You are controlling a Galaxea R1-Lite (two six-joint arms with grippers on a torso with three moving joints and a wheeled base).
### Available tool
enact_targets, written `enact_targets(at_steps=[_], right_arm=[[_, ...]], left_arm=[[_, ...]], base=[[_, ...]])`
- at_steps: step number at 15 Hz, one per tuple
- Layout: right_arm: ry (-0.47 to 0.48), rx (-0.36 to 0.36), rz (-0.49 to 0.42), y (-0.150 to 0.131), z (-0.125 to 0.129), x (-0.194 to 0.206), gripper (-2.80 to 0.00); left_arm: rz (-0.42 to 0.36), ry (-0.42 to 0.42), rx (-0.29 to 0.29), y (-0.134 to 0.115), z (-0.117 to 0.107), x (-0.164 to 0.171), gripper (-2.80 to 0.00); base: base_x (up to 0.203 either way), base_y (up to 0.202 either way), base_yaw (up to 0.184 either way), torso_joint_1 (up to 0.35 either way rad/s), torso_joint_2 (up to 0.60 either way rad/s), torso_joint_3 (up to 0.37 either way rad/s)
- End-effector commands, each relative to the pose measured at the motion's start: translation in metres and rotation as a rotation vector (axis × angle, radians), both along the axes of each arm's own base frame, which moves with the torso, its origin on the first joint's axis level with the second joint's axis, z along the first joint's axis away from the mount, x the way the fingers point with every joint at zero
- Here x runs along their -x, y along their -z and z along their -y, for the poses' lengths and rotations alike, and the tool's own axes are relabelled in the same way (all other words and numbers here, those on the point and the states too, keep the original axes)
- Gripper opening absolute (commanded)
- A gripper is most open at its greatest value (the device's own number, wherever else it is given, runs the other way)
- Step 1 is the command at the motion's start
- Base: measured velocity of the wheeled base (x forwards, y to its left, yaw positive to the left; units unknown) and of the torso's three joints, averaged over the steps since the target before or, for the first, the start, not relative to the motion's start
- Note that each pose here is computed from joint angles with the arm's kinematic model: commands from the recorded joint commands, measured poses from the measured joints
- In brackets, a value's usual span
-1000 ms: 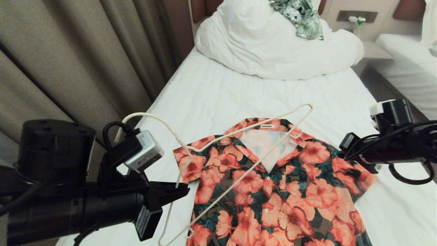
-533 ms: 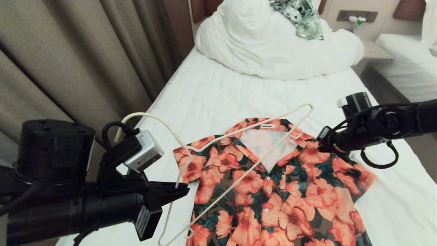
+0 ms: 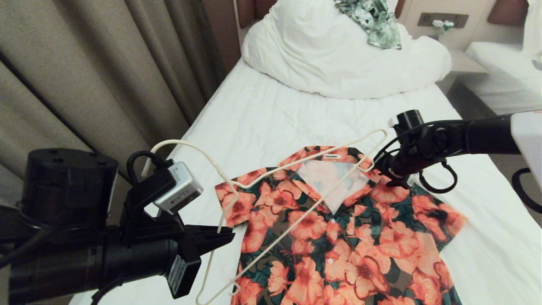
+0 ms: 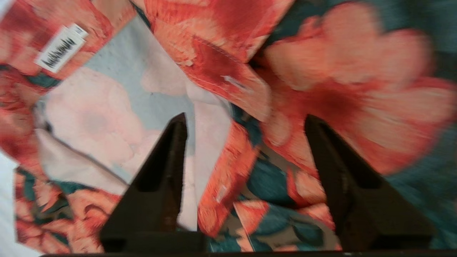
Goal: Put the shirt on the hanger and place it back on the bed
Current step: Lift the shirt and hanger
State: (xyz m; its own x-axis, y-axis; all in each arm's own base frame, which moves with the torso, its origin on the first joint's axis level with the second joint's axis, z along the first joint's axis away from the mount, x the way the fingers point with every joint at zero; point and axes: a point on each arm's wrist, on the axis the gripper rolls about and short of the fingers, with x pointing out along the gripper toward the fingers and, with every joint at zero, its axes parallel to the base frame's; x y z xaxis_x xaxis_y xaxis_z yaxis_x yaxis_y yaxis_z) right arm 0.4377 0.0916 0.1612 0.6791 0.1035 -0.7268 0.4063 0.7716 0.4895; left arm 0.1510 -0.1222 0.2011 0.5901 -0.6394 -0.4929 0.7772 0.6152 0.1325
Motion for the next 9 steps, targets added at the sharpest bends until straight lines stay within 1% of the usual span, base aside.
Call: enact_targets(at_steps=[1, 3, 6, 8, 9], right_arm=[[-0.020, 0.009, -0.030, 0.023, -0.015, -0.013, 0.00], [-0.020, 0.009, -0.022, 0.027, -0.017, -0.019, 0.00], [0.003, 0.049, -0.009, 0.038, -0.019, -0.029, 0.00], [0.005, 0.059, 0.024, 0.040, -0.020, -0.034, 0.00], [0.019, 0.063, 0.063, 0.038, -0.020, -0.036, 0.00]], left_arm=[[0.000, 0.002, -0.002, 0.000, 0.000, -0.001, -2.80], [-0.002, 0.002, -0.003, 0.001, 0.001, -0.001, -2.80], [-0.002, 0.002, -0.003, 0.001, 0.001, -0.001, -2.80], [-0.002, 0.002, -0.003, 0.001, 0.001, -0.001, -2.80], [-0.002, 0.002, -0.003, 0.001, 0.001, -0.001, -2.80]], base=[[0.000, 0.000, 0.000, 0.000, 0.00, 0.000], [0.000, 0.000, 0.000, 0.000, 0.00, 0.000], [0.000, 0.000, 0.000, 0.000, 0.00, 0.000], [0.000, 0.000, 0.000, 0.000, 0.00, 0.000], [0.000, 0.000, 0.000, 0.000, 0.00, 0.000]])
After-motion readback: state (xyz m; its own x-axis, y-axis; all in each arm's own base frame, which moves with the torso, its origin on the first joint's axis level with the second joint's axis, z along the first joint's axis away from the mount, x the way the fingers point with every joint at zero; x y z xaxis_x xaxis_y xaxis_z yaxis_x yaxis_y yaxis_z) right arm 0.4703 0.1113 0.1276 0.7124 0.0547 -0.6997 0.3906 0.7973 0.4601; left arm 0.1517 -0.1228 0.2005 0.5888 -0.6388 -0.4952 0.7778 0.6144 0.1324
